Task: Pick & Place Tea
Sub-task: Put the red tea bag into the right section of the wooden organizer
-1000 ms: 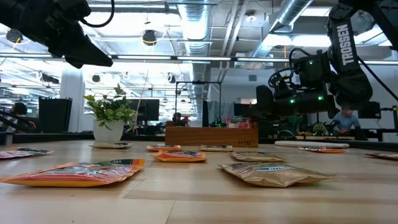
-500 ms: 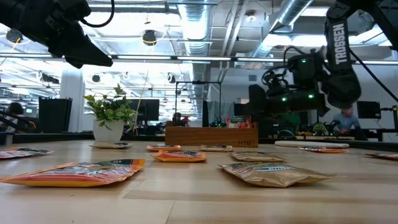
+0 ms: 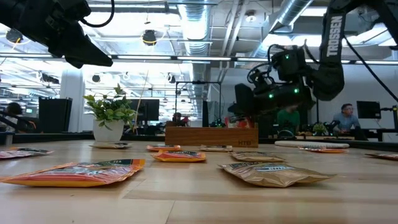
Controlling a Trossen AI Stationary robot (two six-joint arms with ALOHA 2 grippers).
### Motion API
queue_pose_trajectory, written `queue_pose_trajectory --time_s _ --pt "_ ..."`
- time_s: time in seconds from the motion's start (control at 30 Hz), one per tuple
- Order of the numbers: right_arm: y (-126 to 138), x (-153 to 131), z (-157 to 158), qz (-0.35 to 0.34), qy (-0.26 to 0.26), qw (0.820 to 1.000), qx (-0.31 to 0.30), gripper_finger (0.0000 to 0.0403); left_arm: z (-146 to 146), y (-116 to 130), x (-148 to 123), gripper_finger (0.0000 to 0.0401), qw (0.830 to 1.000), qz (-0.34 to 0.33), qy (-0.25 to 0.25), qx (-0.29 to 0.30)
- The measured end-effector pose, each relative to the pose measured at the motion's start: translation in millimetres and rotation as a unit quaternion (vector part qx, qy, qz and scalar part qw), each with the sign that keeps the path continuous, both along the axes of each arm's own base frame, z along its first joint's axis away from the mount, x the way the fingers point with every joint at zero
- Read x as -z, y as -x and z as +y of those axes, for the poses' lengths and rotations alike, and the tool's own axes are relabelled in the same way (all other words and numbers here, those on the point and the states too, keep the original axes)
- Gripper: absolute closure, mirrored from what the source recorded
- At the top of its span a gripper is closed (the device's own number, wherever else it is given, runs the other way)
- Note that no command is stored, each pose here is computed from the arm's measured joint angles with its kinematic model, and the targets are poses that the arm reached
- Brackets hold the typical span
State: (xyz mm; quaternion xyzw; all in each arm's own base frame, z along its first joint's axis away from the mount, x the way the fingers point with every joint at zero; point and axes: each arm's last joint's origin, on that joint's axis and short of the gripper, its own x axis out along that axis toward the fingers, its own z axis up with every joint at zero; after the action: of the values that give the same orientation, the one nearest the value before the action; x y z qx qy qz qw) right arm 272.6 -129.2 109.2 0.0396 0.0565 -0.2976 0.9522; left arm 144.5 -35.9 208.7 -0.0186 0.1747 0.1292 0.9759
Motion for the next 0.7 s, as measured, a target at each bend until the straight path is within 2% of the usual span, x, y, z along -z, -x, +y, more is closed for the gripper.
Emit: queue_pose_trajectory --time_s 0.23,0.4,0.7 --pt "6 -25 9 0.073 0.008 0.997 0.026 0.0402 0 0 0 0.0335 1.000 0.000 -0.002 0.001" --pt "11 -34 10 0.119 -0.014 0.992 0.027 0.0402 0 0 0 0.0335 1.000 0.001 -0.005 0.002" --pt "-13 -36 3 0.186 -0.041 0.981 0.020 0.0403 0 0 0 0.0335 1.000 0.002 -0.005 0.003"
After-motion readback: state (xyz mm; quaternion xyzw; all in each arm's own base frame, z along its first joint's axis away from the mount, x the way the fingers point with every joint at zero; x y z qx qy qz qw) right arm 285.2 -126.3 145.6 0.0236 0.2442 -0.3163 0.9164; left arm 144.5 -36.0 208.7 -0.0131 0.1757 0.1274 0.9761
